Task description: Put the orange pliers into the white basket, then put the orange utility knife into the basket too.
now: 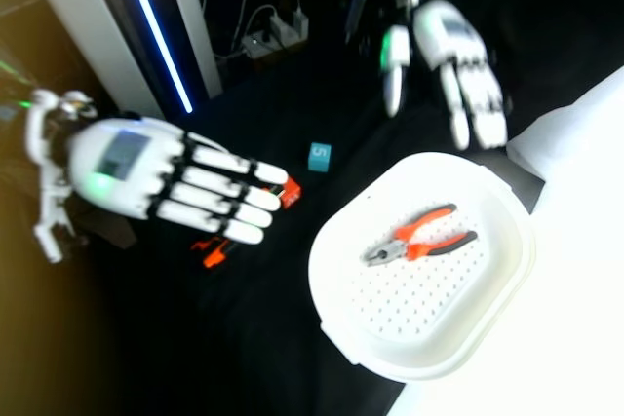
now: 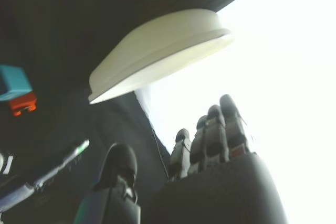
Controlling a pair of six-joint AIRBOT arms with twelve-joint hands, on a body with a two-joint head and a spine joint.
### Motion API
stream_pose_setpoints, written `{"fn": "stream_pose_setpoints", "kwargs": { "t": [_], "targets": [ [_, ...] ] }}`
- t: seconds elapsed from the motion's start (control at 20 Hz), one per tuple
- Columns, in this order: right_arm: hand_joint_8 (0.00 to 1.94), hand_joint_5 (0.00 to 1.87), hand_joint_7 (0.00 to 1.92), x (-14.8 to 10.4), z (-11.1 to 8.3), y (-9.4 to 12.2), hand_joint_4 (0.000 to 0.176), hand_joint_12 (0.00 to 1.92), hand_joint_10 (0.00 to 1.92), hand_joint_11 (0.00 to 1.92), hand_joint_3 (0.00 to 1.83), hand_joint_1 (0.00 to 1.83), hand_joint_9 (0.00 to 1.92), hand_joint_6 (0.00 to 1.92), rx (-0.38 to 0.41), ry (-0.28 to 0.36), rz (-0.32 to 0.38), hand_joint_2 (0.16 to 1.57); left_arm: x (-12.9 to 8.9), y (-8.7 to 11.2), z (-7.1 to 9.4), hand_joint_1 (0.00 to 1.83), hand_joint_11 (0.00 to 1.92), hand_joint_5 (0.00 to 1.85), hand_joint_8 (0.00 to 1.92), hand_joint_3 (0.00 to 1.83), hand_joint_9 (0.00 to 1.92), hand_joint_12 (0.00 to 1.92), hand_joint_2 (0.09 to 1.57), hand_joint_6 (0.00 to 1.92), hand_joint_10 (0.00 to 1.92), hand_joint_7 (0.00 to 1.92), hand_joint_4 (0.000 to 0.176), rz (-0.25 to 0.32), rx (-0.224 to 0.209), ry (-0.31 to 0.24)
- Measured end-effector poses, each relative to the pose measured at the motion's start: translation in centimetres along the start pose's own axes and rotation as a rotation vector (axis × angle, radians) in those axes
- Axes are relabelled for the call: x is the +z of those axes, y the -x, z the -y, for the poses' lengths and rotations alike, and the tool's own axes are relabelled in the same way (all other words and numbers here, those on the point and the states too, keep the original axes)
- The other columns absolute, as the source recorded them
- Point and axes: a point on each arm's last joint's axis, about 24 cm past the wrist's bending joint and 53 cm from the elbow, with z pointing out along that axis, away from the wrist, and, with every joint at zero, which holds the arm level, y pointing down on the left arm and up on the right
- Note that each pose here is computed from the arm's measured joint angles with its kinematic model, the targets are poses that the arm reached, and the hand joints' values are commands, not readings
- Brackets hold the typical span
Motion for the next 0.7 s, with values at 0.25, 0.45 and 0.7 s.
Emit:
{"fn": "stream_pose_setpoints", "kwargs": {
  "t": [0.25,0.45,0.7],
  "targets": [
    [0.01,0.0,0.05,0.7,2.0,-1.6,0.0,0.37,0.01,0.0,0.0,0.56,0.08,0.0,0.009,-0.053,-0.053,1.28,-4.0,-0.2,0.3,0.52,0.0,0.24,0.02,0.0,0.25,1.46,1.49,0.13,0.8,0.46,0.0,0.058,-0.067,-0.024],
    [0.13,0.37,0.5,2.2,3.4,-4.2,0.0,1.32,0.44,0.0,0.0,0.6,0.33,0.13,0.031,-0.092,-0.12,1.32,-4.9,1.0,0.5,0.64,0.0,0.28,0.02,0.0,0.24,1.38,1.47,0.17,0.78,0.47,0.027,0.122,-0.078,-0.035],
    [1.94,1.02,1.25,4.3,2.7,-2.5,0.007,1.92,1.92,1.26,0.0,1.24,1.32,1.92,0.041,-0.067,-0.061,1.28,-5.7,1.2,0.1,0.63,0.0,0.23,0.02,0.0,0.27,1.3,1.46,0.4,0.85,0.49,0.014,0.14,-0.081,-0.02]
  ]
}}
